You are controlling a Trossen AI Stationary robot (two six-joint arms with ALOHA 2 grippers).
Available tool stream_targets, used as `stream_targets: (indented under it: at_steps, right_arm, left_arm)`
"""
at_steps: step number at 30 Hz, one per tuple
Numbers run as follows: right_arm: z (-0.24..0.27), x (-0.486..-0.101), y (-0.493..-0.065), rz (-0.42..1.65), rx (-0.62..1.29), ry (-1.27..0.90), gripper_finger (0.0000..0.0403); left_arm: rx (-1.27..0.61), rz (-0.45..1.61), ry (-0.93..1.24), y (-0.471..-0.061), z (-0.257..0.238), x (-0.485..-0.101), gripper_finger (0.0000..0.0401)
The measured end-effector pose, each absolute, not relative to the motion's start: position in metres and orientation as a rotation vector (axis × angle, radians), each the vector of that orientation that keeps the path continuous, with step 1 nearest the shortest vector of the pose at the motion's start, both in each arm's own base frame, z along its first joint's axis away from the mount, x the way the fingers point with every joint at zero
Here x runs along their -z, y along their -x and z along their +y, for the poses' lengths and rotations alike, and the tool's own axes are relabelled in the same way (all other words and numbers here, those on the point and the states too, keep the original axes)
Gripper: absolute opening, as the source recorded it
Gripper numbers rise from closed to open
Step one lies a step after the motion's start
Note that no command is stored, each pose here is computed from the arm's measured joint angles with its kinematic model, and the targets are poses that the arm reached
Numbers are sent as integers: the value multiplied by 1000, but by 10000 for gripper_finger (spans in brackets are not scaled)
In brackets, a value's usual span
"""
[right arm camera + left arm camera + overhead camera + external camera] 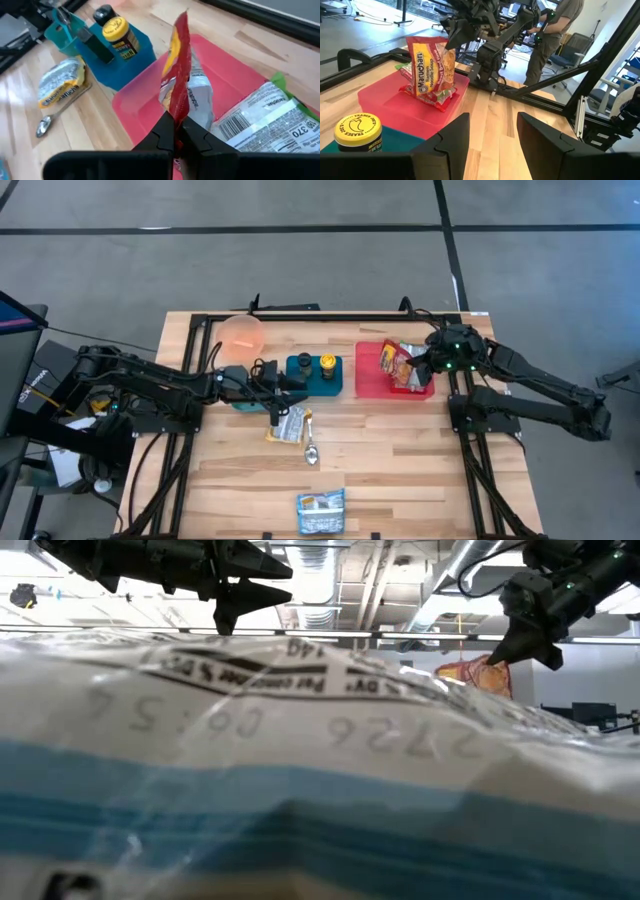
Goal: Pick & Place Food Item
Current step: Put the dark red noodle pack into the pink bin
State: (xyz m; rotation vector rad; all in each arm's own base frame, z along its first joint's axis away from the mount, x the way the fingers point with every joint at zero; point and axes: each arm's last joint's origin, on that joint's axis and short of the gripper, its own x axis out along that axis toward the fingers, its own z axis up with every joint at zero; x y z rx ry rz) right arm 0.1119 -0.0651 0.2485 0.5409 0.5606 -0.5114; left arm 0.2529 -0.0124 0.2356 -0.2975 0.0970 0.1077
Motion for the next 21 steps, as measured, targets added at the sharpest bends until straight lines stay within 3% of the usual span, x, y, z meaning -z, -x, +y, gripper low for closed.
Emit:
stream_targets:
  at_steps: [21]
  right_arm:
    - [-84,-232,-119,719,604,-660,0]
  left_arm:
    - [-108,95,298,-253,-12,-236,158]
